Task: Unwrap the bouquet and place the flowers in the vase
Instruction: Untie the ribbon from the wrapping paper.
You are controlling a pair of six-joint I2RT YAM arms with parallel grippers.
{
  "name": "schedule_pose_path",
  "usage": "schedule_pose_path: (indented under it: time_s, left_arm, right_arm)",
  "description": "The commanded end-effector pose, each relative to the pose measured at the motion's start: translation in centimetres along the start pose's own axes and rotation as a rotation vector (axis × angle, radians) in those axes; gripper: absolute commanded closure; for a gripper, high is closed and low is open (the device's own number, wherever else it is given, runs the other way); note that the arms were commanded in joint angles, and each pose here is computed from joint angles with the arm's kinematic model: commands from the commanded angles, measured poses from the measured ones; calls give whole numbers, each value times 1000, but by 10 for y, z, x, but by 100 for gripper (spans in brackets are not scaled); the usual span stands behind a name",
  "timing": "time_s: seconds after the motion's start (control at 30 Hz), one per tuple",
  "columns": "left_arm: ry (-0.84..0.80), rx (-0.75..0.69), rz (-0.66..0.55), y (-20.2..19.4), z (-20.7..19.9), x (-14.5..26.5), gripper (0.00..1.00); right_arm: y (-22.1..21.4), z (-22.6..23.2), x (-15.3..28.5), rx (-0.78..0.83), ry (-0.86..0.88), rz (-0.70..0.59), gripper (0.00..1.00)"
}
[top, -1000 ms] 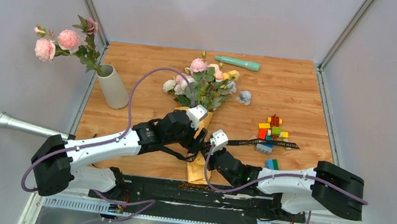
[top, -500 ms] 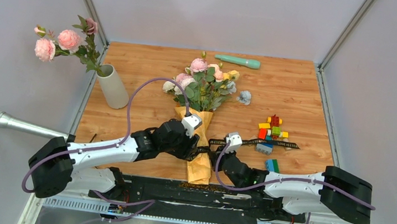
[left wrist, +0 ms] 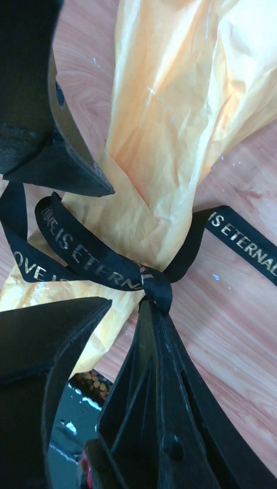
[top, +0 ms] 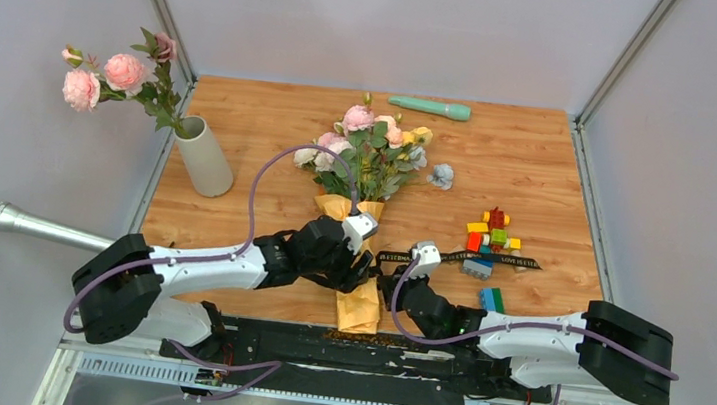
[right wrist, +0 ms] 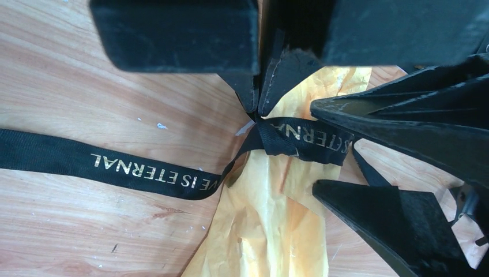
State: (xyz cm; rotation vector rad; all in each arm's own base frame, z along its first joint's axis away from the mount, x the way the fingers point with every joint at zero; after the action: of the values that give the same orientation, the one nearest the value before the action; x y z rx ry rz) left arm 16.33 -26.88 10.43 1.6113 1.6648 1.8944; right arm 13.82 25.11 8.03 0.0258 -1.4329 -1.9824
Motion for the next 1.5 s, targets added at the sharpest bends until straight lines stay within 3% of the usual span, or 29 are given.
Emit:
schedule_pose_path:
  time_s: [0.0, 0.23, 0.6, 0.73, 0.83, 1.03, 1.47]
  left_arm:
    - [11, -61, 20, 5, -1, -8, 33]
    - [79, -29, -40, 11, 6, 1, 56]
    - [112, 92, -161, 15, 9, 25, 64]
    - [121, 123, -167, 6, 12, 26, 77]
    - [122, 141, -171, 2, 13, 26, 80]
    - [158, 182, -189, 3, 19, 30, 100]
    - [293, 412, -180, -48, 57, 43, 100]
  right_arm:
    - [5, 2, 1, -31, -7, -22, 100]
    - [3, -2, 1, -33, -26, -18, 100]
    - [-4, -13, 2, -50, -88, 7, 100]
    - [-6, -15, 3, -56, -106, 14, 100]
    - [-7, -16, 3, -58, -109, 19, 100]
    - [-11, -20, 3, -63, -131, 30, 100]
    - [-32, -44, 8, -133, -271, 83, 100]
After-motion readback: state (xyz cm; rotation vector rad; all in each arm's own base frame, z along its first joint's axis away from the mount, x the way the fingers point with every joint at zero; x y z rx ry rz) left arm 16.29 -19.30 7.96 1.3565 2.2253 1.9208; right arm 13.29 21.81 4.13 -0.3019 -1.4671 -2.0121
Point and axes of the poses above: each gripper's point midway between its finger pads, its own x axis back along the fingers, its own z axis along the line the jaws close on, y = z × x, the point moved 4 cm from there along x, back along the fingers, and after that the axes turned 1 degree about -x, right-handed, at the moved point
